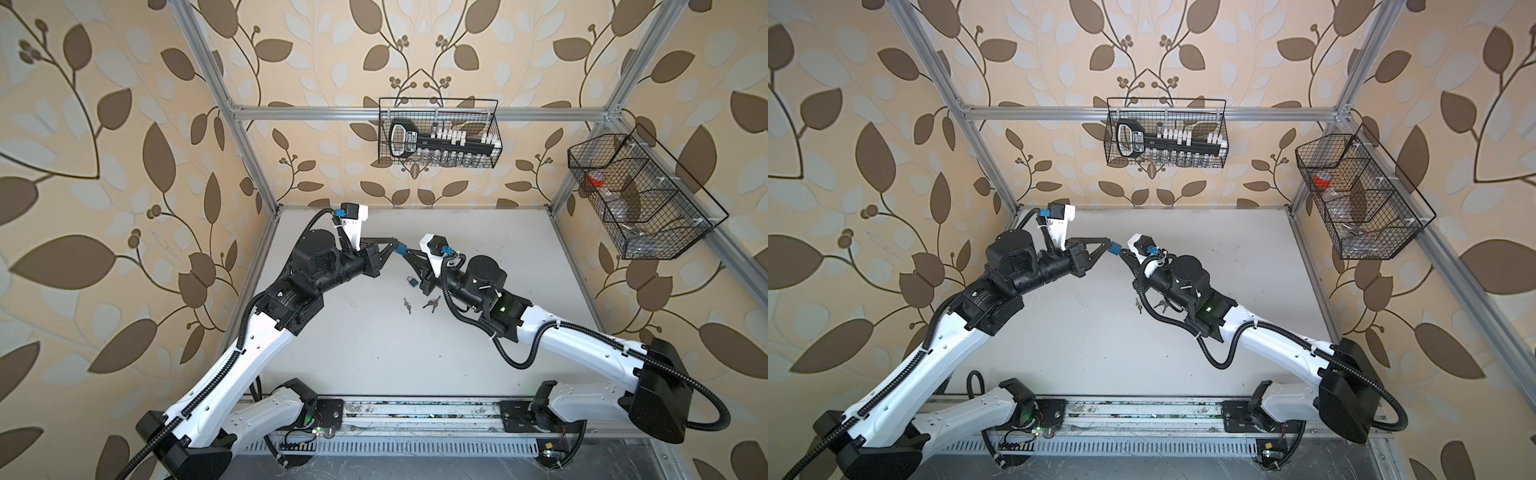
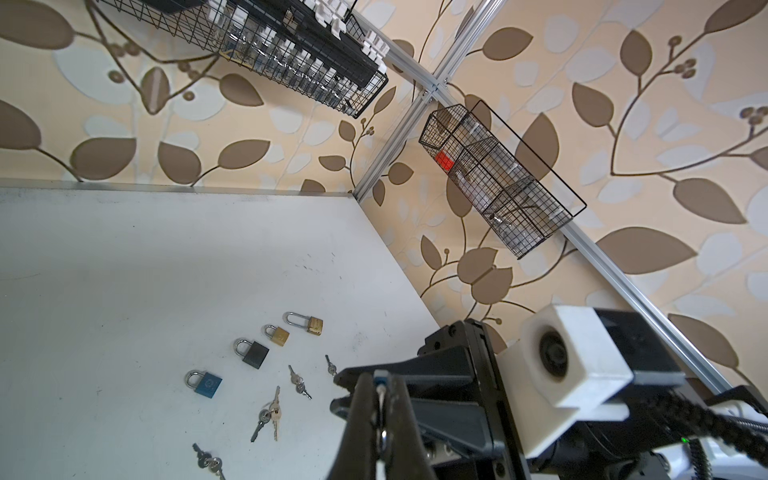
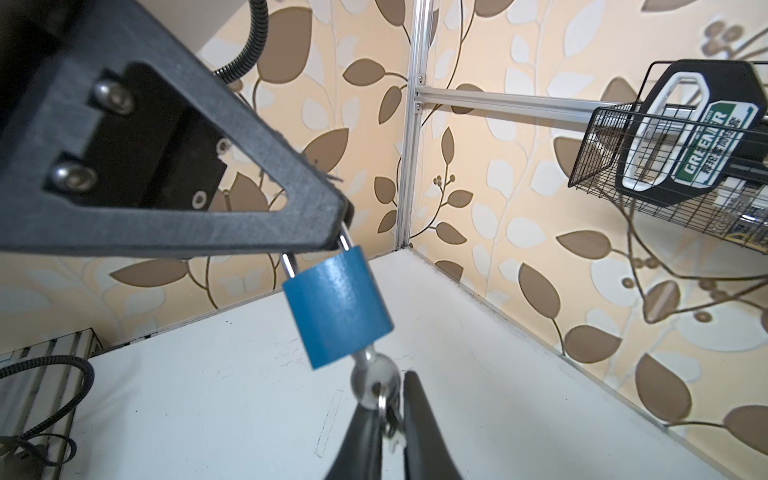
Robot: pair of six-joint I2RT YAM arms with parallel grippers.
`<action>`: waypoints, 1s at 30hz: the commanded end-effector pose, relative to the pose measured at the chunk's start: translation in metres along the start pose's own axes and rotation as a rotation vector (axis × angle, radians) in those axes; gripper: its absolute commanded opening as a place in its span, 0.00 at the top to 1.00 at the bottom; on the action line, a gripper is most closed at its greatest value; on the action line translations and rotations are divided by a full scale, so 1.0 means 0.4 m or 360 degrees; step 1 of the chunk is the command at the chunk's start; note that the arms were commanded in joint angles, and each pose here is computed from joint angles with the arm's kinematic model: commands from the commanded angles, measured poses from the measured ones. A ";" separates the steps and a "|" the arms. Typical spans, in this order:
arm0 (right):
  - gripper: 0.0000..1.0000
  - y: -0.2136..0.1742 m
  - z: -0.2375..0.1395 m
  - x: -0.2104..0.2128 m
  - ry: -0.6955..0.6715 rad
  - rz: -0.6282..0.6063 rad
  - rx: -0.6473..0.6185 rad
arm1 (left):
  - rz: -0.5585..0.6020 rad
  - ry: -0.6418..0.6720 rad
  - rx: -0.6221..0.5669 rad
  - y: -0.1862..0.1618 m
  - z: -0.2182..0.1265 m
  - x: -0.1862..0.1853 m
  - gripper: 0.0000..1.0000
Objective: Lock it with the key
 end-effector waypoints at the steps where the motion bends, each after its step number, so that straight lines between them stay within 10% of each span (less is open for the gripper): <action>1: 0.91 0.034 0.001 -0.003 -0.0005 0.0017 -0.0050 | 0.0073 -0.0059 -0.0105 0.038 -0.026 -0.035 1.00; 30: 1.00 -0.097 -0.024 -0.062 -0.0171 0.0268 0.0186 | 0.0052 -0.0130 -0.0276 0.052 -0.066 -0.055 1.00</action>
Point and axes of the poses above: each gripper's point midway between its finger pads, its own z axis out along the fingers, its own x axis along the line the jaws close on, y = z × x, the point moved 9 cm from there along -z, back along the fingers, and after that the axes turned 5 degrees about -z, right-handed, at the moved point
